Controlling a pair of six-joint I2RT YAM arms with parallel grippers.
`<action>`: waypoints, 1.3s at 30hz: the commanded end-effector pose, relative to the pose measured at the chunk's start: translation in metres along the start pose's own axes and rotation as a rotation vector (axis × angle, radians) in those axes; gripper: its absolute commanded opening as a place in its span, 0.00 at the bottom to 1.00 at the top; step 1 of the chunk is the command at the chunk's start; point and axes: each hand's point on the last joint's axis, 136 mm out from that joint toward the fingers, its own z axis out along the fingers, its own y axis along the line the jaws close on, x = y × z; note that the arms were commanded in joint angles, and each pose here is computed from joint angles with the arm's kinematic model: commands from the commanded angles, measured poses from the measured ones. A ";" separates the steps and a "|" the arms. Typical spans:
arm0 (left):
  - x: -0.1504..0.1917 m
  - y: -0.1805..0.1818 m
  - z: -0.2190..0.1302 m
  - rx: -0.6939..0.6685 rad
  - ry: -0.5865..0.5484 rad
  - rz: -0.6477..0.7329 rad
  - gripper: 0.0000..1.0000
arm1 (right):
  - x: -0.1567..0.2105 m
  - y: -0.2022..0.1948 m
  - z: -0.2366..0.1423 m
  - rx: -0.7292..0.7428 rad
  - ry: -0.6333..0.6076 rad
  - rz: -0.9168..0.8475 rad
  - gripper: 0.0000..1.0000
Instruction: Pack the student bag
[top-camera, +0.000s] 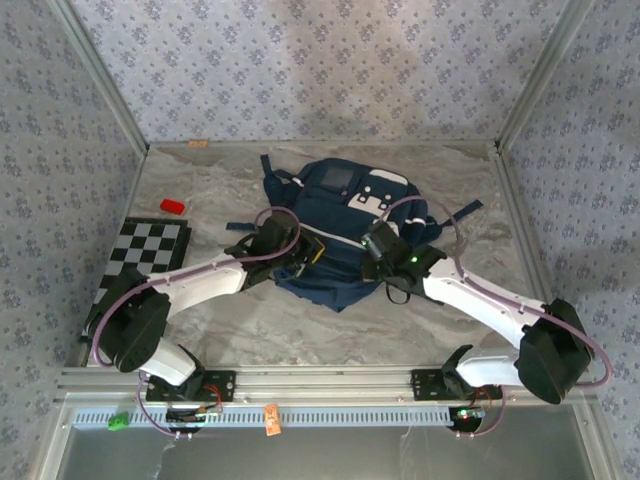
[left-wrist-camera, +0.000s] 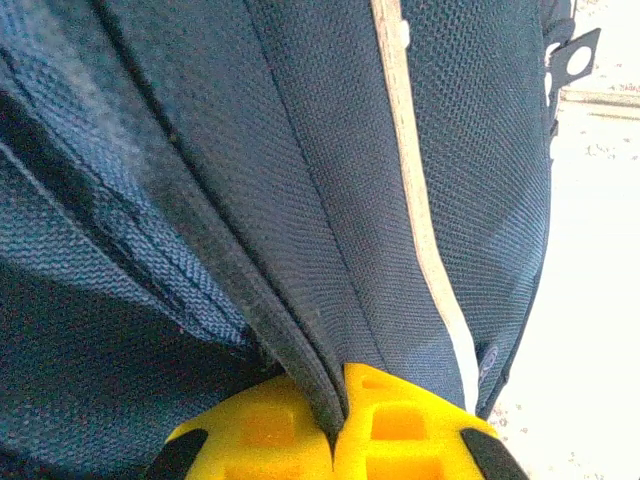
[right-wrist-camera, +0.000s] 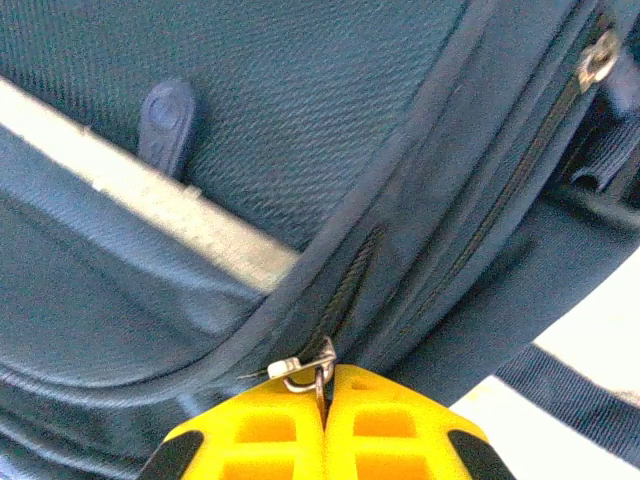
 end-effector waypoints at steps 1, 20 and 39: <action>-0.029 0.013 -0.008 -0.080 -0.059 0.074 0.00 | -0.002 -0.044 -0.003 0.119 0.024 -0.005 0.00; -0.023 0.001 -0.003 -0.113 0.036 0.227 0.12 | -0.069 -0.062 -0.011 0.104 -0.092 -0.037 0.24; -0.250 0.098 -0.223 -0.839 -0.954 0.719 1.00 | -0.107 -0.238 0.010 0.439 -0.525 0.140 1.00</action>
